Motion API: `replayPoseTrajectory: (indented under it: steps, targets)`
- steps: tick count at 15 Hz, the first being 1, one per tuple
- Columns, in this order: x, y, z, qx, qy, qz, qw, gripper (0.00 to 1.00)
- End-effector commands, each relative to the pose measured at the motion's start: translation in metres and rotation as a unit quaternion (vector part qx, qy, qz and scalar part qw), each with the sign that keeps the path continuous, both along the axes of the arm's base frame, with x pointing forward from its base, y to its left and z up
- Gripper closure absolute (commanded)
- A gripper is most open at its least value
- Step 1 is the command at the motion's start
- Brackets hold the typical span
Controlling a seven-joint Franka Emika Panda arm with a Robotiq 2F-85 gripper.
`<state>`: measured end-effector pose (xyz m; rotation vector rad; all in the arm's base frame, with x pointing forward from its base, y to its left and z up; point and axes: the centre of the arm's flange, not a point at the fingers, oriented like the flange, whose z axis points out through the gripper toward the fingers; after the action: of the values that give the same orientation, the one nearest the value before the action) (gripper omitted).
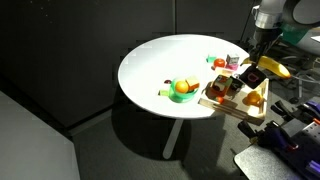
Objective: Pick up the toy banana and the block with the letter d on it and put them in the tray
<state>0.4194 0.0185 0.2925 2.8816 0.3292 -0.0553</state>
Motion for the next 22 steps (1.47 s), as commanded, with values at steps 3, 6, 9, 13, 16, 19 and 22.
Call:
replayPoseTrajectory:
  steps: [3,6,9,13,16,19,22]
  targets:
    - [-0.009,0.024,-0.006,0.000,0.006,0.021,0.9998,0.82]
    - [-0.010,0.028,-0.018,0.000,0.017,0.027,0.9995,0.82]
    - [-0.010,0.025,-0.031,-0.002,0.028,0.025,0.9993,0.82]
    - [-0.011,0.025,-0.044,-0.006,0.040,0.020,0.9990,0.31]
    - [-0.011,0.025,-0.049,-0.007,0.045,0.018,0.9988,0.09]
    - [-0.012,0.025,-0.050,-0.006,0.048,0.013,0.9987,0.00]
    - [-0.013,0.026,-0.041,0.003,0.047,-0.002,0.9989,0.00]
